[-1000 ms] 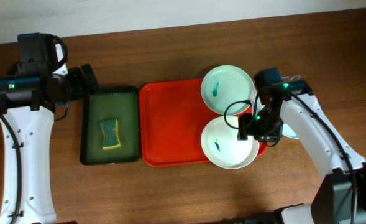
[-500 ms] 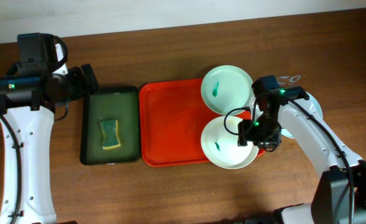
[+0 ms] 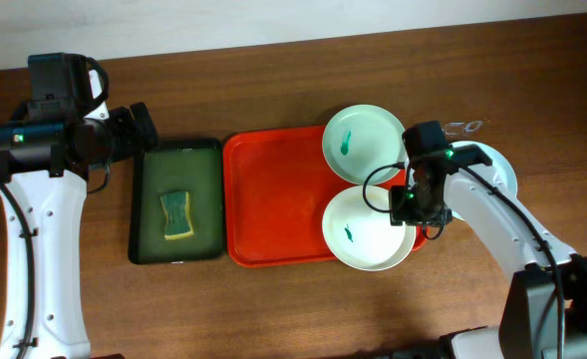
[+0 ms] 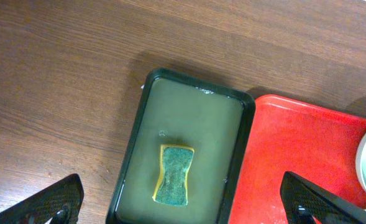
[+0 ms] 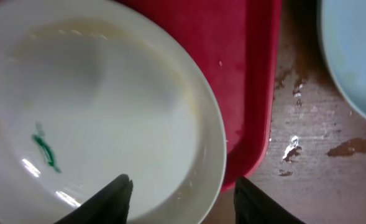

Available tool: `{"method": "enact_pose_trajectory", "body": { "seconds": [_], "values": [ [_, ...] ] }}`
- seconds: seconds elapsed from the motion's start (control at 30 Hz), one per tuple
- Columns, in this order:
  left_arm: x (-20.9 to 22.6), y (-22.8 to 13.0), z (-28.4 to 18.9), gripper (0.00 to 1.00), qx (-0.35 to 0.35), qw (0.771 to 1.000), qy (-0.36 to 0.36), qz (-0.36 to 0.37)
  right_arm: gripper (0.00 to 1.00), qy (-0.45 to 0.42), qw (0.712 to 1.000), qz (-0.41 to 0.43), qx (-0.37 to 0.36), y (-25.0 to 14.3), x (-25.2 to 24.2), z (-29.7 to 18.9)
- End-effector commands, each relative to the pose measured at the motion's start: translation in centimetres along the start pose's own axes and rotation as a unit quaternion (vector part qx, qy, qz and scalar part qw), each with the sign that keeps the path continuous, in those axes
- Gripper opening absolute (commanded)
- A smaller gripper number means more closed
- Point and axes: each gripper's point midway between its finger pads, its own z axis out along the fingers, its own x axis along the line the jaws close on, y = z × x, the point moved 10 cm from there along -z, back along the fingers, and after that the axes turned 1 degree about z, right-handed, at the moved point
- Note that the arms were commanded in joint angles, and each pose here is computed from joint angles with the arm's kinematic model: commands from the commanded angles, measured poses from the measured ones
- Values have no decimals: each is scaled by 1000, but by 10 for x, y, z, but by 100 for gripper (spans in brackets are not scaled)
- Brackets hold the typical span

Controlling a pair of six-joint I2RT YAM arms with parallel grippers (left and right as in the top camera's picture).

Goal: Clean dirty plates on tray and stack at the side
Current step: 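Move right gripper to the rim of the lower white plate on tray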

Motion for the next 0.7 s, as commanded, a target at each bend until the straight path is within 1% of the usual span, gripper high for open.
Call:
{"method": "enact_pose_trajectory", "body": {
  "seconds": [0.0, 0.07, 0.17, 0.2, 0.27, 0.3, 0.33, 0.37, 0.47, 0.57, 0.67],
  "values": [
    [-1, 0, 1, 99, 3, 1000, -2, -3, 50, -13, 1000, 1, -5, -6, -3, 16],
    [-1, 0, 1, 99, 3, 1000, -2, -3, 50, -13, 1000, 1, -11, -10, -5, 27],
    [-1, 0, 1, 99, 3, 1000, -2, -3, 45, -14, 1000, 1, -8, -14, -6, 34],
    [-1, 0, 1, 99, 3, 1000, -2, -3, 39, -14, 1000, 1, -7, -14, -6, 34],
    [-1, 0, 1, 99, 3, 1000, -2, -3, 21, -10, 1000, 3, -4, -15, -5, 34],
    [-1, 0, 1, 99, 3, 1000, -2, -3, 16, -6, 1000, 18, 0, -16, -5, 34],
    [-1, 0, 1, 99, 3, 1000, -2, -3, 9, 21, 999, 34, 10, -18, -1, 34],
    [-1, 0, 1, 99, 3, 1000, -2, -3, 8, 56, 998, 36, 20, -19, 4, 34],
    [-1, 0, 1, 99, 3, 1000, -2, -3, 7, 113, 993, 34, 30, -19, 13, 32],
    [-1, 0, 1, 99, 3, 1000, -2, -3, 6, 121, 991, 56, 21, -17, 23, 32],
    [-1, 0, 1, 99, 3, 1000, -2, -3, 6, 131, 990, 50, 5, -16, 41, 32]
  ]
}}
